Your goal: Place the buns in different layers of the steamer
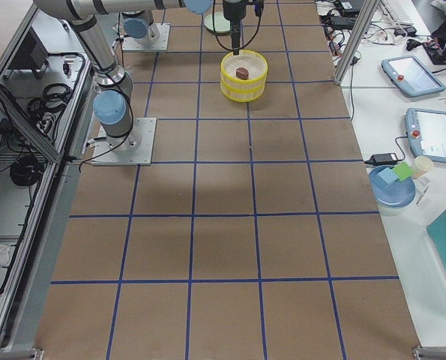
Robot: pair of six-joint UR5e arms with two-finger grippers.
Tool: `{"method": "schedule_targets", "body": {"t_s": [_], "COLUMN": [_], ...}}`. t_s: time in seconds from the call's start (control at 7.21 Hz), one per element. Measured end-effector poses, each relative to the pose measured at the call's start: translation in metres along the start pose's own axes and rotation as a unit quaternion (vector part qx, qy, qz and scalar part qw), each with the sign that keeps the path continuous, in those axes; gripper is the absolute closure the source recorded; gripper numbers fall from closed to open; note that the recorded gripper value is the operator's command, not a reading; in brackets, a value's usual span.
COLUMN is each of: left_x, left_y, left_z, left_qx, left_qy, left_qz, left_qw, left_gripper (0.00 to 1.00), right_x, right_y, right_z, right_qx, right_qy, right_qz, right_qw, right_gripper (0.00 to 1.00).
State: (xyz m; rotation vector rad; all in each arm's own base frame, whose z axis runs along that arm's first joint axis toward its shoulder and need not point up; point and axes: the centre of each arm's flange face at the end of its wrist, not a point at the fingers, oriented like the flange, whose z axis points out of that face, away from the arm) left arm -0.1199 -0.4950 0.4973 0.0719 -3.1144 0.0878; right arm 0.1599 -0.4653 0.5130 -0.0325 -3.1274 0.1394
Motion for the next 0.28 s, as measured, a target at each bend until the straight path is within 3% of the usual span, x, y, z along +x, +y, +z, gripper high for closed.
{"method": "schedule_targets", "body": {"t_s": [0.28], "left_x": [-0.0014], "left_y": [0.0029], "left_z": [0.0007], "left_qx": [-0.008], "left_qy": [-0.006], "left_qz": [-0.001], "left_qw": [1.0000], "left_gripper": [0.00], "right_x": [0.0001], "right_y": [0.0000], "right_z": [0.0000], "right_qx": [0.000], "right_qy": [0.000], "right_qz": [0.000], "right_qw": [1.0000], "right_gripper": [0.01]}}
